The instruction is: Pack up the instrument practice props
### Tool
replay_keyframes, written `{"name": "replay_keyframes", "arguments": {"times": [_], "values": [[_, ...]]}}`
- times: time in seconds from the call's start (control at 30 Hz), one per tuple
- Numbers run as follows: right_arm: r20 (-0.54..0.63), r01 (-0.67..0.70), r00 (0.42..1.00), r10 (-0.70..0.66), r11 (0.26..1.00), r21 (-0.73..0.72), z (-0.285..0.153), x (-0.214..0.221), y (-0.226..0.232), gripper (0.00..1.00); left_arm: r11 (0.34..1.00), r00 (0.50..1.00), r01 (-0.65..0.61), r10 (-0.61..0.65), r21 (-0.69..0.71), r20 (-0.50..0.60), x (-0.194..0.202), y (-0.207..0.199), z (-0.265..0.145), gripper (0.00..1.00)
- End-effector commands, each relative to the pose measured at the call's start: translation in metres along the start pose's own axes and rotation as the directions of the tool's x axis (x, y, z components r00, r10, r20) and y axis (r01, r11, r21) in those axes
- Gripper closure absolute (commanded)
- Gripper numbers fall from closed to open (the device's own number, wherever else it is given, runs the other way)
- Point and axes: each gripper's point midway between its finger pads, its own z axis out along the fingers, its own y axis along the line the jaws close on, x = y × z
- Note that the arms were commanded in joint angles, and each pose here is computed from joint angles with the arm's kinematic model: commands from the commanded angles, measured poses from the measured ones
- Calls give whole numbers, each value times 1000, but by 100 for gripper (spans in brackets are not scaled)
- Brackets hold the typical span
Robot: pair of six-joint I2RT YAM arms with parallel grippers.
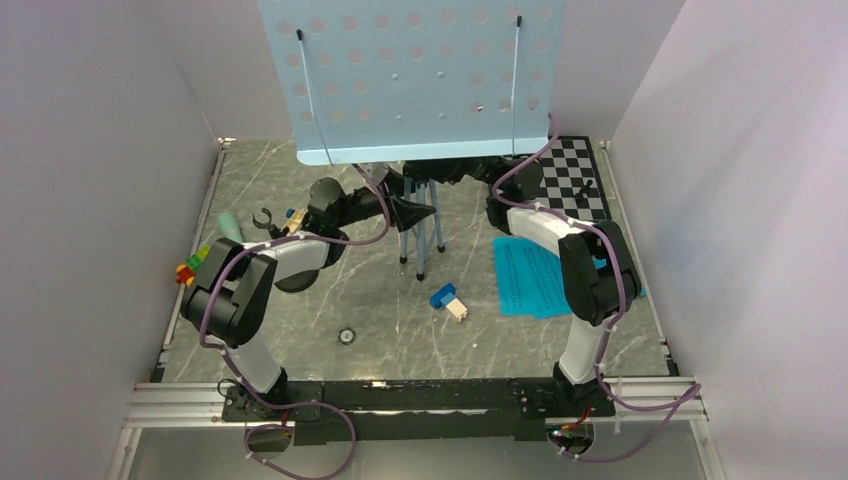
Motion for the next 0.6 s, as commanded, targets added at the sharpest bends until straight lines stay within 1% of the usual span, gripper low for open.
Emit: {"name": "replay_keyframes", "arguments": {"times": [0.0,0.03,0.07,0.27,0.3,0.33,0.37,0.47,0.57], "values": [[-178,-298,937,300,954,37,-8,77,6,100,993,1000,-13,16,-119,24,2,22,-3,22],[-180,-297,937,299,954,39,-8,78,6,100,992,1000,-7,10,-122,25,3,23,-4,9],[-182,-296,937,298,954,40,-8,78,6,100,992,1000,-2,5,-125,24,5,24,-3,2],[-188,-302,934,304,952,40,-10,81,8,100,990,1000,-1,2,-142,7,13,29,-1,1],[-190,-303,933,305,952,39,-10,82,9,100,991,1000,-3,3,-135,-2,16,29,1,2],[-191,-304,933,306,952,37,-10,83,10,100,992,1000,-6,5,-127,-11,18,29,3,10],[-192,-307,932,308,951,36,-9,84,10,100,993,1000,-2,-1,-121,-23,21,29,4,16],[-190,-303,933,304,952,35,-9,83,11,100,993,999,15,-20,-116,-45,30,29,5,46],[-185,-297,937,297,954,31,-6,77,11,100,992,999,7,-12,-124,-42,28,27,2,64]]}}
